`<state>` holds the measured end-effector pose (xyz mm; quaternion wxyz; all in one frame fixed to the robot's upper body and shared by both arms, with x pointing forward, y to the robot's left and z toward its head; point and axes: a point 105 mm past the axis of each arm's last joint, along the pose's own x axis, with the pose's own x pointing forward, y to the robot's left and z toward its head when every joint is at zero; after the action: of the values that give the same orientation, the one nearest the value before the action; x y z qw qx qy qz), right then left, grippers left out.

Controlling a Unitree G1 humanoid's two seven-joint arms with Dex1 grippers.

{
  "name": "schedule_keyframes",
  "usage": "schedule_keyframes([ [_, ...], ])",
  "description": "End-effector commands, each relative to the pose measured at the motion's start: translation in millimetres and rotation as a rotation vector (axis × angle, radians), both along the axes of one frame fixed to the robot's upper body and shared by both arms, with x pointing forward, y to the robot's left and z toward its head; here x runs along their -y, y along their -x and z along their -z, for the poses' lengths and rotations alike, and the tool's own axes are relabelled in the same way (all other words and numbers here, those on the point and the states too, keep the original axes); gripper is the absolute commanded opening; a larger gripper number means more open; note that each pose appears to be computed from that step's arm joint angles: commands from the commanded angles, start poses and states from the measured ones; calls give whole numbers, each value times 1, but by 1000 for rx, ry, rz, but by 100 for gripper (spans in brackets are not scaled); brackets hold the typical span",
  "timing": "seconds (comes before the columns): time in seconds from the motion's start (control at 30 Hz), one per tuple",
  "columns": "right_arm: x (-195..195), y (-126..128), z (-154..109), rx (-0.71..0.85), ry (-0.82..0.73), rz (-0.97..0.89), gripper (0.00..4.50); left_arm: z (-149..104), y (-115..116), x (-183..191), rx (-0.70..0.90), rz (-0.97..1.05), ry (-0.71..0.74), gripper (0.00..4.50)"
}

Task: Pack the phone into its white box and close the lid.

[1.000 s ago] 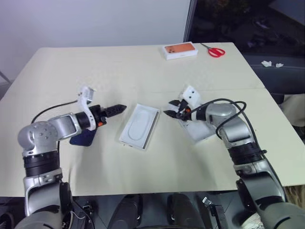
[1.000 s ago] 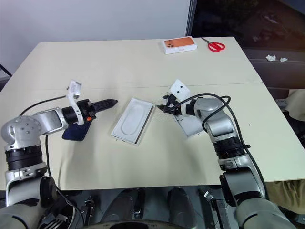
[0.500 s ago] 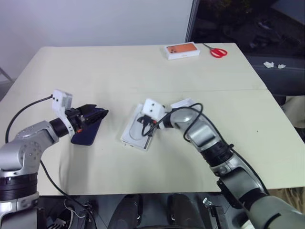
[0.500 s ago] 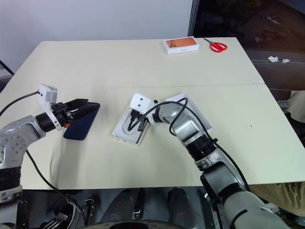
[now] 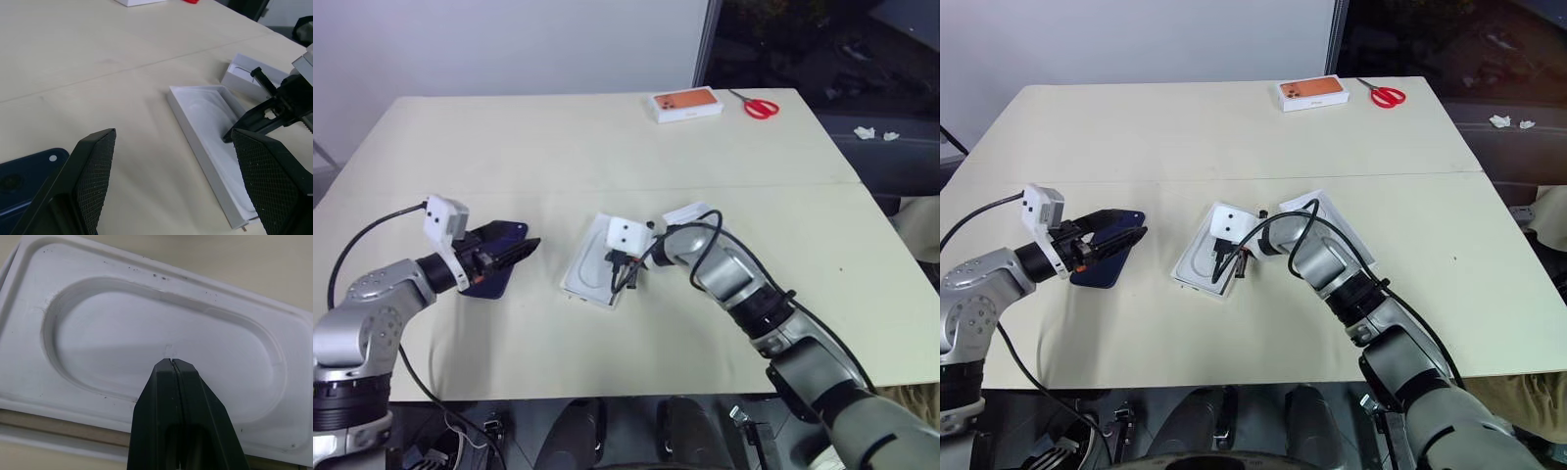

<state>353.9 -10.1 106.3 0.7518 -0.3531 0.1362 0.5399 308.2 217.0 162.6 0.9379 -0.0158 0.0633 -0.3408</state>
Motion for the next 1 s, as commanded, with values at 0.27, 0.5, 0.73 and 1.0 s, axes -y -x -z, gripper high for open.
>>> schedule_keyframes([
  [0.27, 10, 5, 3, 0, 88, -14, 2, -15, -5, 4, 69, 14, -15, 399],
  [0.5, 4, 5, -1, 12, 73, -27, 2, -13, -5, 7, 69, 18, -10, 399],
  [0.73, 1, -3, -23, 65, 43, -22, 2, -14, -5, 8, 69, 18, -3, 399],
  [1.0, -5, -9, -35, 96, 11, -14, 2, -14, -6, 8, 74, 15, 0, 399],
])
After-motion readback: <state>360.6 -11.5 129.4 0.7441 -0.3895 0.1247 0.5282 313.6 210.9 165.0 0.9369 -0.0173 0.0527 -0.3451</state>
